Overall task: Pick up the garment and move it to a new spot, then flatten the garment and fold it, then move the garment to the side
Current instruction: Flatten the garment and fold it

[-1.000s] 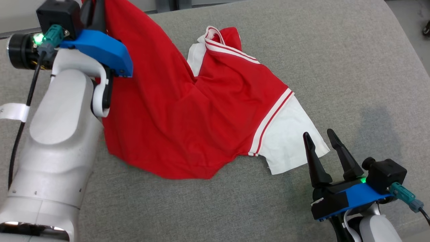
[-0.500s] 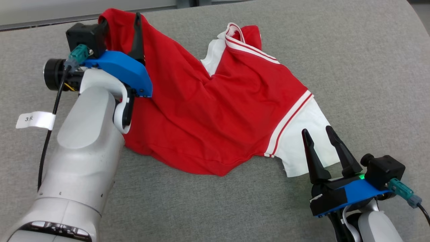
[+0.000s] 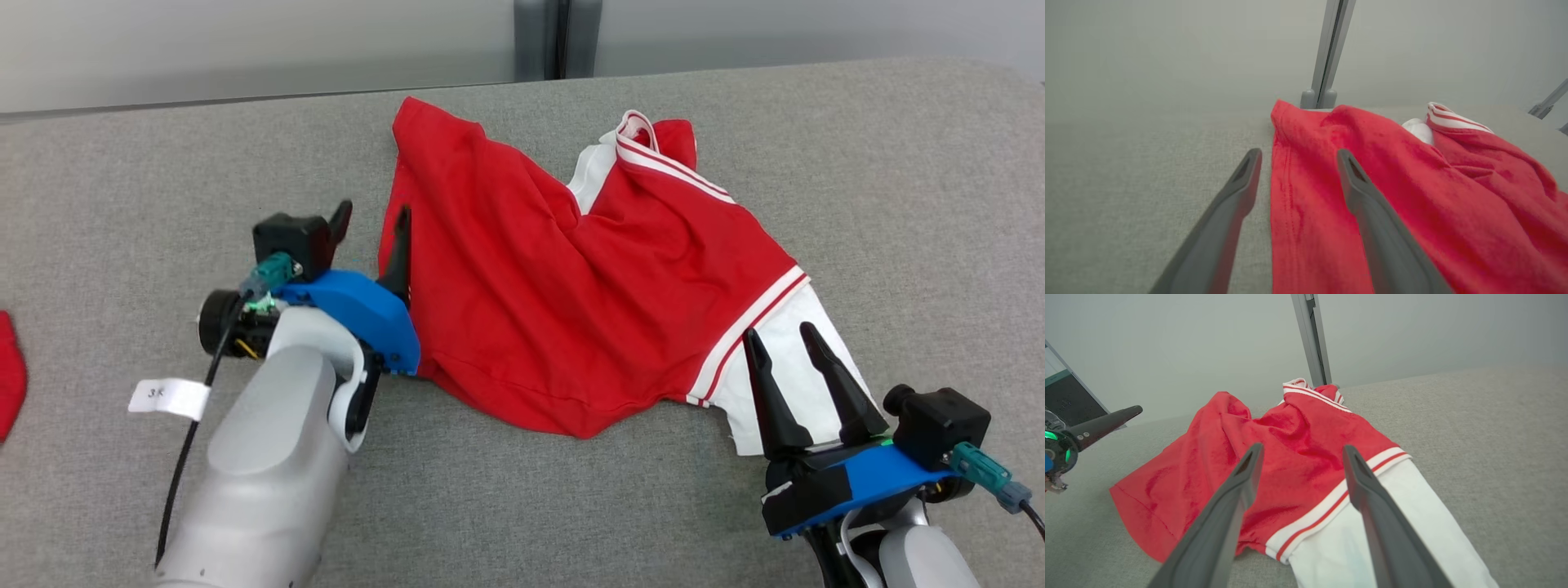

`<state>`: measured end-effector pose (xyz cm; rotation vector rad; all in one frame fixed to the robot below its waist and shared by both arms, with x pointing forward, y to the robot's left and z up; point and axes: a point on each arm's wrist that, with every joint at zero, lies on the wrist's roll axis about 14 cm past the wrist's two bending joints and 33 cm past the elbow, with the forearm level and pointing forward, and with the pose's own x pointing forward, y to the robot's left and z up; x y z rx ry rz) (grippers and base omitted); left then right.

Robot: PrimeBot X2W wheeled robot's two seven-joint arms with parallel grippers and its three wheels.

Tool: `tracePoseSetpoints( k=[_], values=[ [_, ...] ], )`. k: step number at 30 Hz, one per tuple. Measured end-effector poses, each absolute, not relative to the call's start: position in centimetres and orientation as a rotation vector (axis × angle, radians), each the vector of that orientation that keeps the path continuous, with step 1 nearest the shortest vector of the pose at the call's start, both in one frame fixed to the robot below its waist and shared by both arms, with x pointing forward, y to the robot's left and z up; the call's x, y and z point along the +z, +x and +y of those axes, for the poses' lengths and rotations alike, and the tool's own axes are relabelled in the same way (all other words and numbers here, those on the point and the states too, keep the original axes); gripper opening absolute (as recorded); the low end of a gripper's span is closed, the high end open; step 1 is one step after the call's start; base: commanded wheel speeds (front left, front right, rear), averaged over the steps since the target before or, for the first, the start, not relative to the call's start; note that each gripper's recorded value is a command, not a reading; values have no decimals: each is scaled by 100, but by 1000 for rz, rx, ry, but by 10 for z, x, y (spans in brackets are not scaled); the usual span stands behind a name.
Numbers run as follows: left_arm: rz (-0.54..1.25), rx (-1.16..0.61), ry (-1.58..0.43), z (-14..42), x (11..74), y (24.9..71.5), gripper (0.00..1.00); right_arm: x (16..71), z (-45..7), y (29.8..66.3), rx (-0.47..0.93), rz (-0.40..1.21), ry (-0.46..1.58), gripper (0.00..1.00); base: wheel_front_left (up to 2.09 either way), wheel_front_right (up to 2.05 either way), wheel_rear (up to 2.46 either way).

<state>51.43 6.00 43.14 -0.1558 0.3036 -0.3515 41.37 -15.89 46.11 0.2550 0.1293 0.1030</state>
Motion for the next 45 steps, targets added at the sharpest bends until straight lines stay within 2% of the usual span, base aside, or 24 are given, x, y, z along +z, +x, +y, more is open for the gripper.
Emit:
tracePoseSetpoints(
  k=[9, 21, 22, 23, 27, 34, 41, 45],
  values=[
    [550, -315, -112, 75, 366, 454, 100, 465, -165, 407, 86, 124, 262, 100, 0, 0, 0],
    [645, -337, -160, 68, 356, 439, 100, 462, -171, 402, 65, 127, 274, 100, 0, 0, 0],
    [659, -345, -161, 66, 355, 438, 58, 462, -171, 402, 63, 129, 276, 100, 0, 0, 0],
    [670, -353, -155, 65, 354, 438, 0, 461, -172, 402, 61, 129, 276, 100, 0, 0, 0],
    [663, -366, -163, 63, 359, 441, 0, 462, -174, 401, 53, 124, 280, 100, 0, 0, 0],
    [526, -330, -196, 77, 395, 442, 0, 465, -170, 404, 67, 112, 279, 100, 0, 0, 0],
    [470, -299, -216, 94, 422, 414, 0, 466, -150, 409, 125, 120, 278, 100, 0, 0, 0],
    [497, -296, -220, 95, 427, 393, 0, 466, -143, 411, 147, 126, 275, 100, 0, 0, 0]
  ],
)
